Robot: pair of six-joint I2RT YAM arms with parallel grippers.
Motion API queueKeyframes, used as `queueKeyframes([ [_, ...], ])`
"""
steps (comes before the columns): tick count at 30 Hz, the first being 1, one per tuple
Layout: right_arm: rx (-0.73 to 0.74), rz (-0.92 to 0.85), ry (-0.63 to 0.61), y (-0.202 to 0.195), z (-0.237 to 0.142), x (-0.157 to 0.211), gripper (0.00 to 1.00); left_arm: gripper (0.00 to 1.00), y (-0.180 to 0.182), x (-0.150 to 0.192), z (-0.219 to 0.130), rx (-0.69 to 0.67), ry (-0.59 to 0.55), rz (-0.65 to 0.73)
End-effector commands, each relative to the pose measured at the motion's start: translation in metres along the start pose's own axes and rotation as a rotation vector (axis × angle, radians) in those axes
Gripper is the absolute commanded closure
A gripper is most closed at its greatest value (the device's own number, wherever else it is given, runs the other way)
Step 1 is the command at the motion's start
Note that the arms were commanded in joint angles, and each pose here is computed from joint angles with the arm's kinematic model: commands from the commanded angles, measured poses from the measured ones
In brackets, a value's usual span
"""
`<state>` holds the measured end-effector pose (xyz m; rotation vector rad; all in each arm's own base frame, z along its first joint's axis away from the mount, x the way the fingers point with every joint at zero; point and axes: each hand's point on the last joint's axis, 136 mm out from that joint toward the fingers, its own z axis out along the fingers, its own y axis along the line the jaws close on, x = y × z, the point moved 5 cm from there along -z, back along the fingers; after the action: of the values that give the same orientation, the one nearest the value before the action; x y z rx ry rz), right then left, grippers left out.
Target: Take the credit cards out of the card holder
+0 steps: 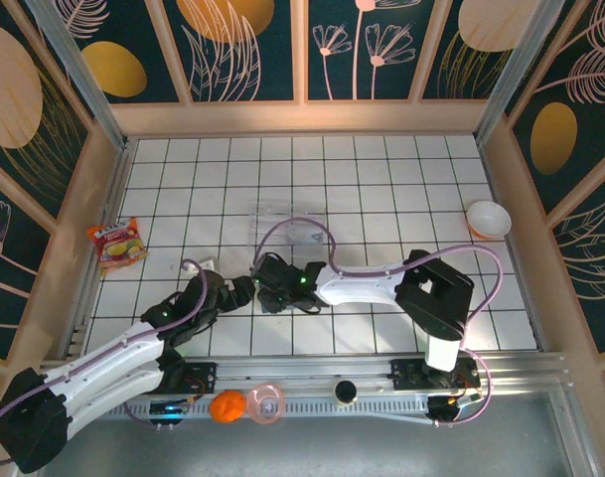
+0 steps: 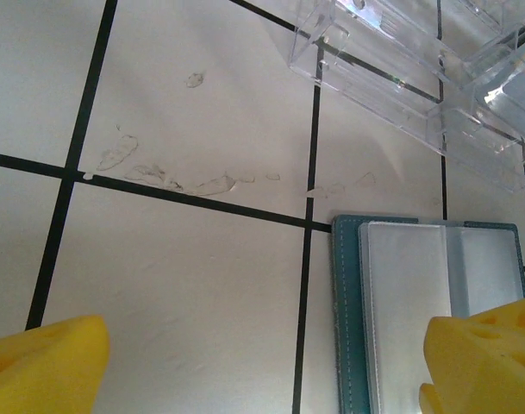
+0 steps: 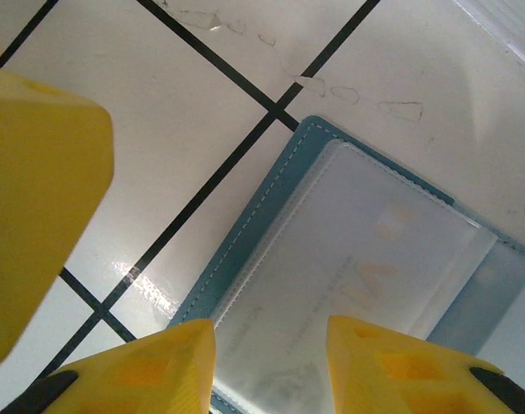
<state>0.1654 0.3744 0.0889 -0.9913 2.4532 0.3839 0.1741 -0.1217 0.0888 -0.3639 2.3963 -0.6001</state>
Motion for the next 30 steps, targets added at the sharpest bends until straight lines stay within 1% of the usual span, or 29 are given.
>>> queueKeyframes([
  [1,0.057,-0.009,0.012,-0.003,0.008,0.002,0.61,0.07,0.006,0.003,0.001,-0.017,0.012,-0.017],
  [5,0.074,-0.011,0.051,-0.005,0.018,0.012,0.6,0.08,0.005,0.004,0.002,-0.016,0.016,-0.015],
  [8,0.105,-0.014,0.08,-0.007,0.025,0.019,0.63,0.1,0.003,0.003,0.002,-0.004,0.017,-0.017],
  [10,0.125,-0.001,0.084,-0.009,0.026,0.021,0.69,0.11,0.003,0.004,0.003,0.002,0.021,-0.019],
  [13,0.125,0.024,0.072,-0.011,0.023,0.021,0.84,0.13,0.001,0.006,0.005,0.013,0.035,-0.01],
  [16,0.11,0.059,0.037,-0.011,0.019,0.017,0.94,0.18,-0.004,0.007,0.008,0.035,0.055,0.007],
  [17,0.101,0.073,0.022,-0.01,0.017,0.015,0.96,0.21,-0.006,0.008,0.009,0.046,0.062,0.013],
  [18,0.093,0.092,0.007,-0.01,0.015,0.013,0.99,0.26,-0.011,0.007,0.01,0.066,0.071,0.023],
  [19,0.082,0.112,-0.012,-0.01,0.012,0.011,1.0,0.33,-0.015,0.007,0.012,0.084,0.08,0.03],
  [22,0.051,0.158,-0.061,-0.011,0.006,0.005,1.0,0.52,-0.026,0.008,0.017,0.128,0.111,0.048],
  [24,0.042,0.181,-0.083,-0.013,0.002,0.002,1.0,0.61,-0.032,0.01,0.021,0.154,0.134,0.052],
  [28,0.02,0.231,-0.115,-0.016,-0.004,-0.001,1.0,0.76,-0.04,0.014,0.029,0.19,0.171,0.051],
  [30,-0.003,0.25,-0.128,-0.016,-0.006,-0.001,1.0,0.79,-0.044,0.013,0.032,0.203,0.175,0.054],
])
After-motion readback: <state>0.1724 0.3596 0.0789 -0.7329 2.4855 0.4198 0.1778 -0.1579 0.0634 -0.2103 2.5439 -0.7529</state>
